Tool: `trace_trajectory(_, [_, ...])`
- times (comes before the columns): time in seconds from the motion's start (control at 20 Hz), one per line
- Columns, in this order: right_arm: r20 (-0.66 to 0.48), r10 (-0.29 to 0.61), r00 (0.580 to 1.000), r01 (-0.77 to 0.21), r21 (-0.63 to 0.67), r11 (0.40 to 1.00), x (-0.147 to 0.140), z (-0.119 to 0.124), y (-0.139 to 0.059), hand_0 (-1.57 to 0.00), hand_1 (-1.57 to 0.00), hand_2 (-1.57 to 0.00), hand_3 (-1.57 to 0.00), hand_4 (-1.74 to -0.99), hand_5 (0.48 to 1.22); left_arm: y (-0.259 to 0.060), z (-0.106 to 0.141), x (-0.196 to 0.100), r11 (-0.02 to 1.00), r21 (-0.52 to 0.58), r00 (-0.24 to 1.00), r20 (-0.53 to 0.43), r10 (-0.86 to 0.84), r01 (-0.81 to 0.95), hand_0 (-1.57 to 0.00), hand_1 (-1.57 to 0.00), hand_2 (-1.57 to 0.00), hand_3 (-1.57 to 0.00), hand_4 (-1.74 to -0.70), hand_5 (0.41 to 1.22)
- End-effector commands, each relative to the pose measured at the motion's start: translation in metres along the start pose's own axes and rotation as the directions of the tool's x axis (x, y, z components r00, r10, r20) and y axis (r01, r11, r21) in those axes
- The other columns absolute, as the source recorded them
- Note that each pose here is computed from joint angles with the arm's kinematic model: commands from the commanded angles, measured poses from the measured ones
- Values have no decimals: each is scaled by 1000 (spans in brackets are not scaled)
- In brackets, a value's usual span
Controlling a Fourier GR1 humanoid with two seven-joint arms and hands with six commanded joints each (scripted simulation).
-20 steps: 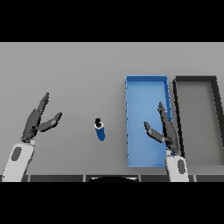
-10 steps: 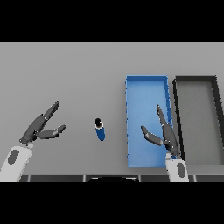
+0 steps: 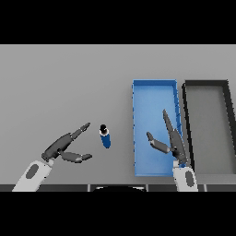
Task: Pick up the blue pipe and place it into the blue bin.
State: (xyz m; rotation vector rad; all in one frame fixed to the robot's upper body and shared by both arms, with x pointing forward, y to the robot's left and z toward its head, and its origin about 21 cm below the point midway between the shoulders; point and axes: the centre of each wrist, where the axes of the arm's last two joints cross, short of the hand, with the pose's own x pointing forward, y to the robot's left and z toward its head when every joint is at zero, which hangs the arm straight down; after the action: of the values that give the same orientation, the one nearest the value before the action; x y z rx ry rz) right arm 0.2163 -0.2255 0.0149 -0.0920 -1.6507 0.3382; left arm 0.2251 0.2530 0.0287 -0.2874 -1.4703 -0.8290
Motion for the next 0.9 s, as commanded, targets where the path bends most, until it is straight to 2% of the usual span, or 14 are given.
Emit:
trace_trajectory(0.0, [-2, 2, 1000, -2, -4, 1000, 0, 1, -1, 1, 1, 1, 1, -1223, 619, -6, -4, -2, 1000, 1, 1000, 10, 1, -1, 1, 1, 1, 1, -1186, 466])
trace_trajectory(0.25, [-8, 7, 1000, -7, -13, 1000, 0, 7, -4, 1, 1, 1, 1, -1229, 622, -30, -32, -9, 999, -27, 999, -13, 38, -38, 1, 1, 1, 1, -1206, 468])
trace_trajectory(0.35, [-2, -6, 1000, 6, -4, 1000, 0, 7, 2, 1, 1, 1, 1, -1223, 618, -37, -45, -17, 997, -33, 998, -30, 62, -63, 1, 1, 1, 1, -1191, 467])
trace_trajectory(0.5, [-18, 7, 1000, -8, -21, 1000, -1, 13, -6, 1, 1, 1, 1, -1208, 608, -46, -64, -19, 996, -57, 997, -14, 72, -73, 1, 1, 1, 1, -1172, 464])
trace_trajectory(0.65, [-17, 1, 1000, -2, -29, 1000, 2, 11, -3, 1, 1, 1, 1, -1201, 605, -47, -79, -20, 997, -71, 999, -11, 31, -32, 1, 1, 1, 1, -1131, 462])
trace_trajectory(0.85, [-23, -11, 1000, 10, -30, 999, 0, 11, -7, 1, 1, 1, 1, -1206, 606, -60, -95, -20, 990, -85, 992, 51, 115, -111, 1, 1, -1, 1, -1215, 533])
